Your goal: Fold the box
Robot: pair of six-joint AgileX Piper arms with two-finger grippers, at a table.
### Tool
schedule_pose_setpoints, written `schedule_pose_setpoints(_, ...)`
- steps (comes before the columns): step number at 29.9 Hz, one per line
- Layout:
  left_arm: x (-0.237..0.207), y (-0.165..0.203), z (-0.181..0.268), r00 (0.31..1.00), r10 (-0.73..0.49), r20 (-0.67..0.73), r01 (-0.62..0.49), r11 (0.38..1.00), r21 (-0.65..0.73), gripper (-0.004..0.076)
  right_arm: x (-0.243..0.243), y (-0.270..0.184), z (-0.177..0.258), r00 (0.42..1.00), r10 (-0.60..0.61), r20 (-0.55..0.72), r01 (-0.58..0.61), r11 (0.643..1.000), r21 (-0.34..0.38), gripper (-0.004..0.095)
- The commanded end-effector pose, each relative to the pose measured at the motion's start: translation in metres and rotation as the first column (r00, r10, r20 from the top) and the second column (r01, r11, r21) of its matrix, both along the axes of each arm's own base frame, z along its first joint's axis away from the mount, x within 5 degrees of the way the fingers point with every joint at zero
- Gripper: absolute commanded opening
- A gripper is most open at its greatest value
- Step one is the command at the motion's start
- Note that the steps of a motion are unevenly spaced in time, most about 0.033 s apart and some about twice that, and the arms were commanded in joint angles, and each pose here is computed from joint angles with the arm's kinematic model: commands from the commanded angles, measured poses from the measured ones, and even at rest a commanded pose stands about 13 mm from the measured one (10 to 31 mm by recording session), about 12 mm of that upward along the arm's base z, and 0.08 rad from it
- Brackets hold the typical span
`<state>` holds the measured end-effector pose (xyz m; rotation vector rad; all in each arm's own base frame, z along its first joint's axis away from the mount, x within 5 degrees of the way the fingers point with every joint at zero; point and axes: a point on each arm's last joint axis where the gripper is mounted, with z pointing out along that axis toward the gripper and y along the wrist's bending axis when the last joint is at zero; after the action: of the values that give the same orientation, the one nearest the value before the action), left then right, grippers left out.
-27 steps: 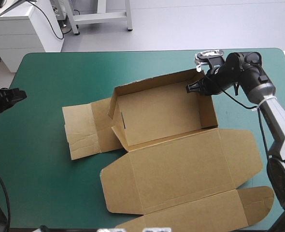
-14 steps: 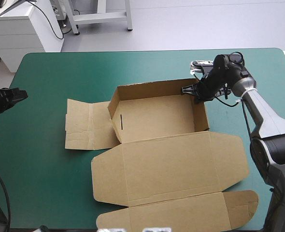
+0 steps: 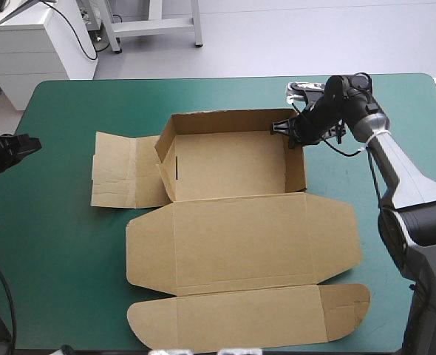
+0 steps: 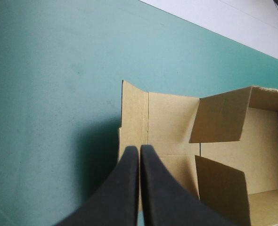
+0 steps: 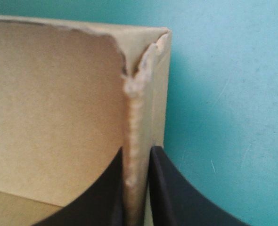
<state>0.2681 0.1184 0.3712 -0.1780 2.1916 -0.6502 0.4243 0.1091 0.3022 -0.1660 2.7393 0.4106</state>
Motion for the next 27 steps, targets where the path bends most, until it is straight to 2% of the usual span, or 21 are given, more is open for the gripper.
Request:
schedule_pose_setpoints(1, -0.005, -0.007, 0.023, 0.995, 0.008, 0.097, -0.007, 1.000, -0.009, -0.0008, -0.008, 0.001, 0.033, 0.997, 0.009, 0.083, -0.013, 0.998, 0.055, 0.0278)
schedule_pose_setpoints(5, -0.005, -0.007, 0.023, 0.995, 0.007, 0.098, -0.006, 1.000, -0.007, -0.0008, -0.007, 0.002, 0.034, 0.996, 0.007, 0.089, -0.013, 0.997, 0.070, 0.0613)
schedule_pose_setpoints(8, -0.005, -0.007, 0.023, 0.995, 0.007, 0.098, -0.006, 1.000, -0.007, -0.0008, -0.006, 0.002, 0.043, 0.994, -0.003, 0.112, -0.006, 0.997, 0.080, 0.0735)
schedule_pose_setpoints(15, -0.005, -0.007, 0.023, 0.995, 0.007, 0.098, -0.006, 1.000, -0.007, -0.0008, -0.020, -0.003, 0.079, 0.990, 0.003, 0.144, -0.011, 0.998, 0.056, 0.0744)
schedule_pose_setpoints(19, -0.005, -0.007, 0.023, 0.995, 0.007, 0.098, -0.006, 1.000, -0.007, -0.0008, -0.022, -0.004, 0.081, 0.988, 0.001, 0.156, -0.005, 1.000, 0.026, 0.0744)
schedule_pose_setpoints(22, -0.006, -0.007, 0.023, 0.995, 0.003, 0.096, -0.003, 1.000, -0.008, -0.0008, -0.023, 0.000, 0.072, 0.991, 0.014, 0.134, -0.012, 1.000, -0.011, 0.0743)
schedule_pose_setpoints(27, -0.006, -0.008, 0.022, 0.996, -0.001, 0.094, 0.002, 1.000, -0.009, -0.0008, -0.028, 0.009, 0.034, 0.999, 0.034, 0.024, -0.032, 0.994, -0.102, 0.0738)
